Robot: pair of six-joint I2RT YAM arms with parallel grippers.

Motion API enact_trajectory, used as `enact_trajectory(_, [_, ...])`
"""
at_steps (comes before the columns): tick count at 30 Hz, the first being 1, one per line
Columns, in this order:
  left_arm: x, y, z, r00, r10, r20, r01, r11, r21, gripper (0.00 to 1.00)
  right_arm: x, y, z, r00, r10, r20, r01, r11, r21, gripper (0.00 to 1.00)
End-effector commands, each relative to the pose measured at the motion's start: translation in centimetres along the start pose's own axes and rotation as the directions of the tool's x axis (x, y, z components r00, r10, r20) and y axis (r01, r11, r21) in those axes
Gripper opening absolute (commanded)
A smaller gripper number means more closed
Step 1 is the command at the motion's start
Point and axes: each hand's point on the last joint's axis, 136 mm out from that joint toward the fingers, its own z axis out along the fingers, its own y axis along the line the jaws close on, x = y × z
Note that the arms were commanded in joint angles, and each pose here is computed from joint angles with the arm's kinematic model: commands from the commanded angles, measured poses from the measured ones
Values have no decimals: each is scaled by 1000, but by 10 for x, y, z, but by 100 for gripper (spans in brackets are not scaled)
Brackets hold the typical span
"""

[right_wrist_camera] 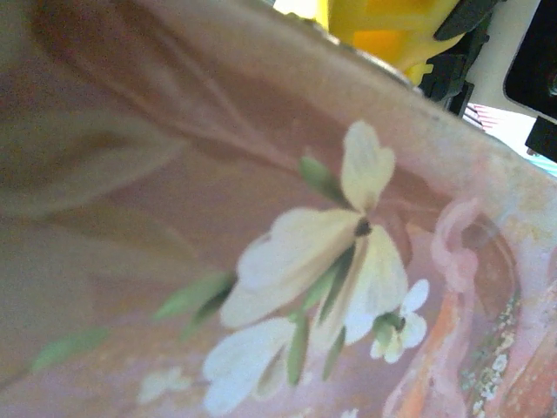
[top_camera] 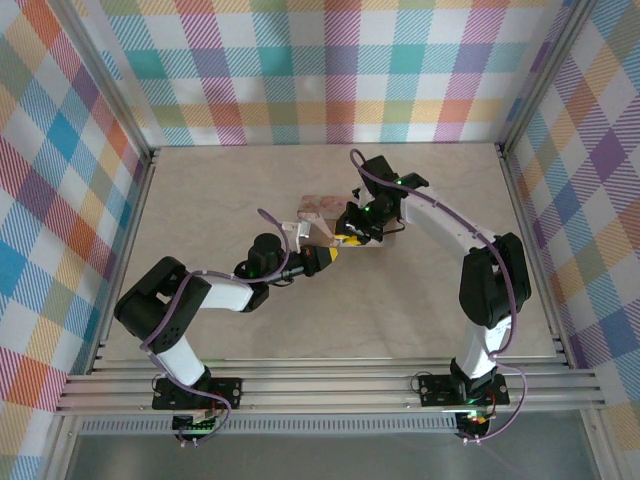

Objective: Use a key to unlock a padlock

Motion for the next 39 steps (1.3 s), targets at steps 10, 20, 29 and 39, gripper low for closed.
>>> enact_trajectory(10, [-30,-13,-2,993,95,63,-96,995,19,0,17,7,-10,995,-57,-81,55,998,-18,0])
enact_trajectory(20, [-33,-18,2,995,86,58,-88,995,42,0,18,11,-9,995,-32,-95,28,999,-41,0])
enact_trajectory(29, [-45,-28,5,989,39,145,-50,996,72,0,17,10,-4,996,-6,-89,1,999,-50,0])
enact_trajectory(39, [-43,-33,12,987,19,159,-35,994,99,0,17,8,-4,997,-2,-79,-2,999,-45,0])
